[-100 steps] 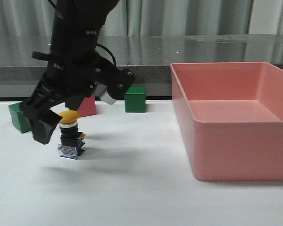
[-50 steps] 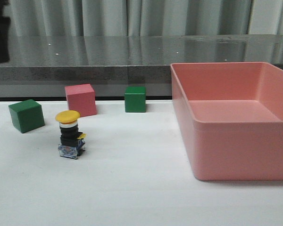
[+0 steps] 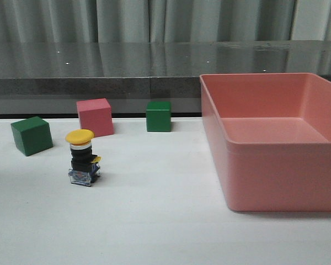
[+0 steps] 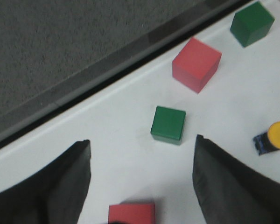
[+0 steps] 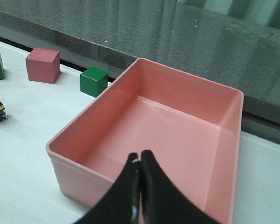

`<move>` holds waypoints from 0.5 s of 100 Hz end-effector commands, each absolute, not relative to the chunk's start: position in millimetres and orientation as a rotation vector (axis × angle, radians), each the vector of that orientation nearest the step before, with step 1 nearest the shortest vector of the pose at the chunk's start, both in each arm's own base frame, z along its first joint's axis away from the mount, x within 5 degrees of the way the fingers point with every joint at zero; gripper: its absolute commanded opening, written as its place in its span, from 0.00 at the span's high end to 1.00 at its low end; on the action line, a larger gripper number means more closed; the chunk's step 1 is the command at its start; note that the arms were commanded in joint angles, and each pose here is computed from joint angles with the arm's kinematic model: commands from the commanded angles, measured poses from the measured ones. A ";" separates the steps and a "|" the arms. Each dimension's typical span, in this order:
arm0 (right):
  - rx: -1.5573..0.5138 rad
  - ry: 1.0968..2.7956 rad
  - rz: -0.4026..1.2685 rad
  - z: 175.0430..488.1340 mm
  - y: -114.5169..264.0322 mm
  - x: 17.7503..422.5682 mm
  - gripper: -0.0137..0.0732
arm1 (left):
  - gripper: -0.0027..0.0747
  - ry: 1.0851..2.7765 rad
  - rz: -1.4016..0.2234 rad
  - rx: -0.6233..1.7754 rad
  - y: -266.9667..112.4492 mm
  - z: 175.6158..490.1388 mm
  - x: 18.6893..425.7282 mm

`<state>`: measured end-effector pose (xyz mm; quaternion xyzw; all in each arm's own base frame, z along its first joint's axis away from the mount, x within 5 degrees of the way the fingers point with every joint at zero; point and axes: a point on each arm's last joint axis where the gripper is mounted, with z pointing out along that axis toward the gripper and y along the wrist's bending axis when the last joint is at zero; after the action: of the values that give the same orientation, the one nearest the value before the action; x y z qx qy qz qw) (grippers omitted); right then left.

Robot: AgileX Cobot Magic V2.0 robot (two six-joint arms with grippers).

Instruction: Place and stand button with both arms

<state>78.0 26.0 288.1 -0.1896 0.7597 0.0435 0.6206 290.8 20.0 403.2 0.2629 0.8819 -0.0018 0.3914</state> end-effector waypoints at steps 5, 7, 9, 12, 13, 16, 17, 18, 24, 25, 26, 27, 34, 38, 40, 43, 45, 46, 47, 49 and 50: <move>-0.392 1.658 0.097 303.2 24.8 79.0 0.97 | 0.40 1.998 0.017 0.605 9.4 420.5 263.3; -0.392 1.658 0.097 303.2 24.8 79.0 0.97 | 0.40 1.970 0.024 0.604 8.0 421.3 259.2; -0.392 1.658 0.097 303.2 24.8 79.0 0.97 | 0.40 1.953 0.027 0.602 6.5 418.9 255.2; -0.392 1.658 0.097 303.2 24.8 79.0 0.97 | 0.40 1.939 0.028 0.596 4.7 412.1 249.8; -0.392 1.658 0.097 303.2 24.8 79.0 0.97 | 0.40 1.926 0.029 0.588 4.2 411.9 248.8; -0.392 1.658 0.097 303.2 24.8 79.0 0.97 | 0.42 1.900 0.035 0.576 2.0 409.5 241.3; -0.392 1.658 0.097 303.2 24.8 79.0 0.97 | 0.43 1.900 0.037 0.569 1.7 405.5 240.4; -0.392 1.658 0.097 303.2 24.8 79.0 0.97 | 0.44 1.888 0.035 0.564 0.7 406.1 237.1; -0.392 1.658 0.097 303.2 24.8 79.0 0.97 | 0.51 1.856 0.052 0.551 -3.2 393.9 225.6; -0.392 1.658 0.097 303.2 24.8 79.0 0.97 | 0.54 1.845 0.053 0.547 -4.1 394.3 222.4; -0.392 1.658 0.097 303.2 24.8 79.0 0.97 | 0.55 1.850 0.054 0.551 -4.6 389.6 220.9; -0.392 1.658 0.097 303.2 24.8 79.0 0.97 | 0.58 1.836 0.060 0.548 -6.1 387.6 218.2; -0.392 1.658 0.097 303.2 24.8 79.0 0.97 | 0.75 1.802 0.071 0.553 -11.8 376.1 204.0; -0.392 1.658 0.097 303.2 24.8 79.0 0.97 | 0.89 1.780 0.081 0.569 -15.9 367.9 194.6; -0.392 1.658 0.097 303.2 24.8 79.0 0.97 | 0.96 1.773 0.083 0.579 -17.6 363.6 189.7; -0.392 1.658 0.097 303.2 24.8 79.0 0.97 | 0.99 1.753 0.090 0.591 -20.8 358.7 183.8; -0.392 1.658 0.097 303.2 24.8 79.0 0.97 | 0.99 1.742 0.087 0.590 -22.6 354.8 179.7; -0.392 1.658 0.097 303.2 24.8 79.0 0.97 | 0.99 1.735 0.083 0.583 -23.2 354.6 177.1; -0.392 1.658 0.097 303.2 24.8 79.0 0.97 | 0.99 1.741 0.078 0.580 -23.7 350.5 175.9; -0.392 1.658 0.097 303.2 24.8 79.0 0.97 | 0.99 1.726 0.071 0.569 -25.2 349.6 172.0; -0.392 1.658 0.097 303.2 24.8 79.0 0.97 | 0.99 1.727 0.068 0.566 -26.0 346.1 170.7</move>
<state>78.0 26.0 288.1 -0.1896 0.7597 0.0435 0.6206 183.2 -23.2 343.7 0.2778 0.7781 0.0213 0.5629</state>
